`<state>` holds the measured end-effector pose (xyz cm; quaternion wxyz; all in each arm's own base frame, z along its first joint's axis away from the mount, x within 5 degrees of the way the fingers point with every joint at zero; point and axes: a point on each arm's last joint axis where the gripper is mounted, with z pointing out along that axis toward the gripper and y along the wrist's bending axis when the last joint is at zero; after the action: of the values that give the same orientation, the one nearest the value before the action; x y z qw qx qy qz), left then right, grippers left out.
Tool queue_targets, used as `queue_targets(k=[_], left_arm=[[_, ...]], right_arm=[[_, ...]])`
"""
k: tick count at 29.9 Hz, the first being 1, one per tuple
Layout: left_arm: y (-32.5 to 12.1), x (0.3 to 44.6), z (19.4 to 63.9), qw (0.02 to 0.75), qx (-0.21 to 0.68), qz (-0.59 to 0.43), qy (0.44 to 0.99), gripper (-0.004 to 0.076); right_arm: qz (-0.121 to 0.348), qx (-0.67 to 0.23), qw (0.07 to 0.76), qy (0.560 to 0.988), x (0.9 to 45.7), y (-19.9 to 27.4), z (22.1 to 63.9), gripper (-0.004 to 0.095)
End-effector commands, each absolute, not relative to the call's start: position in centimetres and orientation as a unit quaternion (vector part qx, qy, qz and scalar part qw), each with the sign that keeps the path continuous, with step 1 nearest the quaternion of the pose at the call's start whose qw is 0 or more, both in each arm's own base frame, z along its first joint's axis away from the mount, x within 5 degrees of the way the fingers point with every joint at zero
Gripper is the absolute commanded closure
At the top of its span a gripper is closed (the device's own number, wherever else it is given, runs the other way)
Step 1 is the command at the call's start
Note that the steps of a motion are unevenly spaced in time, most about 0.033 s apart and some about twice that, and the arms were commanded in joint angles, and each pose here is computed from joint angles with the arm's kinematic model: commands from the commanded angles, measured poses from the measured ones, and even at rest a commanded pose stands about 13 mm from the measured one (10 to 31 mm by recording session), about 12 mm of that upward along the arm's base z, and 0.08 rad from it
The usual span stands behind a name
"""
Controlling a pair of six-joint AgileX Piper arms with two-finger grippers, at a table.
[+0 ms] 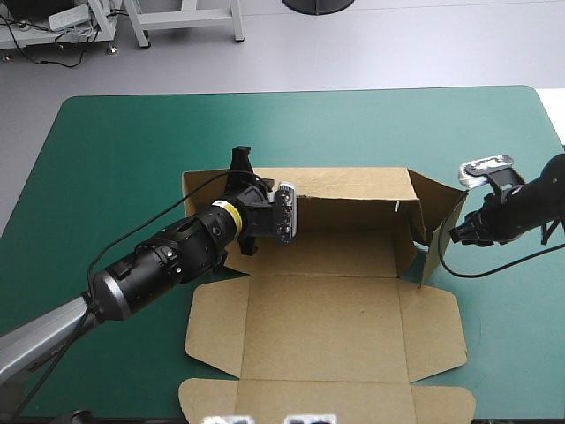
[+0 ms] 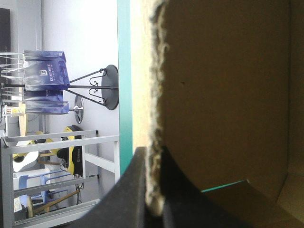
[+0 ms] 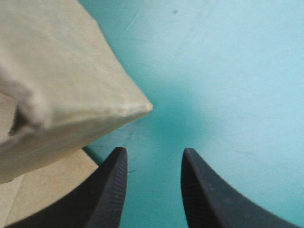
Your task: Fold the box
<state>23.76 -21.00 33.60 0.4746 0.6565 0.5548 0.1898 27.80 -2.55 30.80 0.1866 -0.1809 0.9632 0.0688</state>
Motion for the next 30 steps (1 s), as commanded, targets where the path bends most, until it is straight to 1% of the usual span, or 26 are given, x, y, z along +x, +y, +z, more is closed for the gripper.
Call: queue_targets(k=[1,5,9,11,13,16,19,23,28,30], left_arm=[[-20.5,23.4,34.9,0.487,0.637,0.185,0.568,0.0729],[-20.5,23.4,34.8,0.485,0.637,0.186,0.569,0.0729],[-20.4,23.4,34.8,0.482,0.638,0.187,0.571,0.0729],[-20.4,23.4,34.8,0.481,0.638,0.188,0.572,0.0729],[-20.3,23.4,34.7,0.477,0.638,0.189,0.575,0.0729],[-20.3,23.4,34.7,0.474,0.638,0.191,0.576,0.0729],[-20.3,23.4,34.7,0.474,0.638,0.191,0.577,0.0729],[-20.2,23.4,34.7,0.472,0.638,0.192,0.578,0.0729],[-20.2,23.4,34.6,0.471,0.638,0.192,0.579,0.0729],[-20.2,23.4,34.6,0.471,0.631,0.188,0.587,0.0729]], right_arm=[[0.034,-0.148,0.25,0.956,28.2,-3.0,33.4,0.055],[0.007,-0.13,0.307,0.943,29.2,-3.4,34.5,0.055],[0.01,-0.089,0.337,0.937,30.4,-3.7,34.6,0.055],[0.031,-0.071,0.331,0.94,31.2,-3.6,33.7,0.055],[0.066,-0.067,0.316,0.944,31.8,-3.2,32.8,0.055],[0.118,-0.076,0.288,0.947,32.3,-2.5,31.5,0.055],[0.15,-0.085,0.272,0.947,32.3,-2.0,31.2,0.055],[0.169,-0.104,0.265,0.944,31.8,-1.5,31.6,0.055],[0.189,-0.121,0.235,0.946,31.2,-1.1,31.4,0.055],[0.195,-0.129,0.223,0.946,30.9,-1.0,31.4,0.055]])
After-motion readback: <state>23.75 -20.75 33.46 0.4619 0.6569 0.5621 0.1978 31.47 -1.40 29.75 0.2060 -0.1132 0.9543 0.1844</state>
